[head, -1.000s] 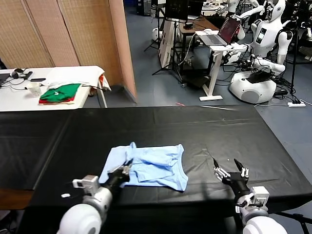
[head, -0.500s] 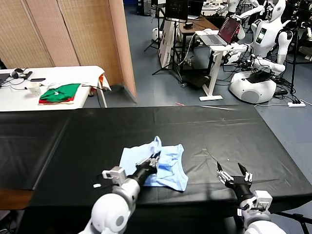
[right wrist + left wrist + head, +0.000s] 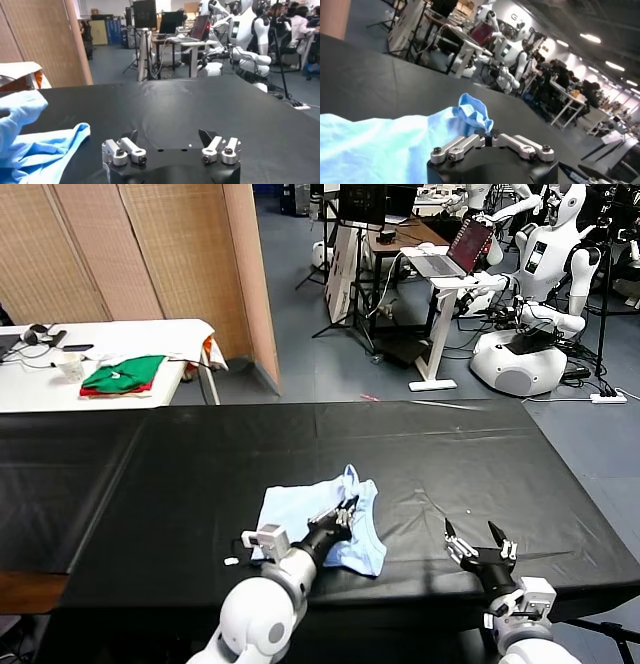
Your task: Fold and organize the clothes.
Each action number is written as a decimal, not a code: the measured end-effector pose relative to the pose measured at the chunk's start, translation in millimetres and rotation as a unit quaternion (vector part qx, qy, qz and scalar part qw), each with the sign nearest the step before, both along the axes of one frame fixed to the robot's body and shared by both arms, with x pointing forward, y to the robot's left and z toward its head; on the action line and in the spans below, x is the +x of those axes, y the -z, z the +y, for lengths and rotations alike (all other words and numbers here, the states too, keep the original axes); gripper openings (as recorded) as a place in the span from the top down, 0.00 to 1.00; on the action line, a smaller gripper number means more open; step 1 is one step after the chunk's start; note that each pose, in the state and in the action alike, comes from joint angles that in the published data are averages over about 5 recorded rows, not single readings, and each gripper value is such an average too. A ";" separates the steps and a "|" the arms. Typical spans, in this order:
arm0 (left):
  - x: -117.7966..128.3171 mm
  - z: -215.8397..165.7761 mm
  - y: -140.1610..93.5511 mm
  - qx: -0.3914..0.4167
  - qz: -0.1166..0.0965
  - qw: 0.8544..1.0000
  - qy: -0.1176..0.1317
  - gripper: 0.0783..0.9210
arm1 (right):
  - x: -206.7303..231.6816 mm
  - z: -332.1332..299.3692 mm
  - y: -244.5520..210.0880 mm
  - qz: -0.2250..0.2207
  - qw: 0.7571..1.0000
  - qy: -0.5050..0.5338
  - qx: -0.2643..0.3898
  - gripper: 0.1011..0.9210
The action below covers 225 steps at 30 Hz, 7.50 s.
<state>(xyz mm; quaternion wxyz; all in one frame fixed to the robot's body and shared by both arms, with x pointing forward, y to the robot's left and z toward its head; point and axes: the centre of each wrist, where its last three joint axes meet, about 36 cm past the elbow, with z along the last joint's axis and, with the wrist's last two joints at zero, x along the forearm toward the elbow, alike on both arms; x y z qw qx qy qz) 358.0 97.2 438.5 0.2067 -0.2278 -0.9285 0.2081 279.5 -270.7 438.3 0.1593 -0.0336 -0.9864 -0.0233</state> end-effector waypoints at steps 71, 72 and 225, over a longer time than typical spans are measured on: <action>-11.4 140.1 74.9 0.074 -0.008 0.987 -0.144 0.02 | 16.2 40.3 -6.1 -0.082 0.991 -0.097 -0.038 0.02; -11.8 138.6 76.1 0.071 -0.006 0.987 -0.144 0.02 | 16.2 40.2 -6.5 -0.083 0.991 -0.097 -0.038 0.02; -24.8 129.8 -7.9 0.186 -0.189 0.949 -0.168 0.02 | 76.8 54.4 1.2 0.126 0.971 -0.175 0.103 0.95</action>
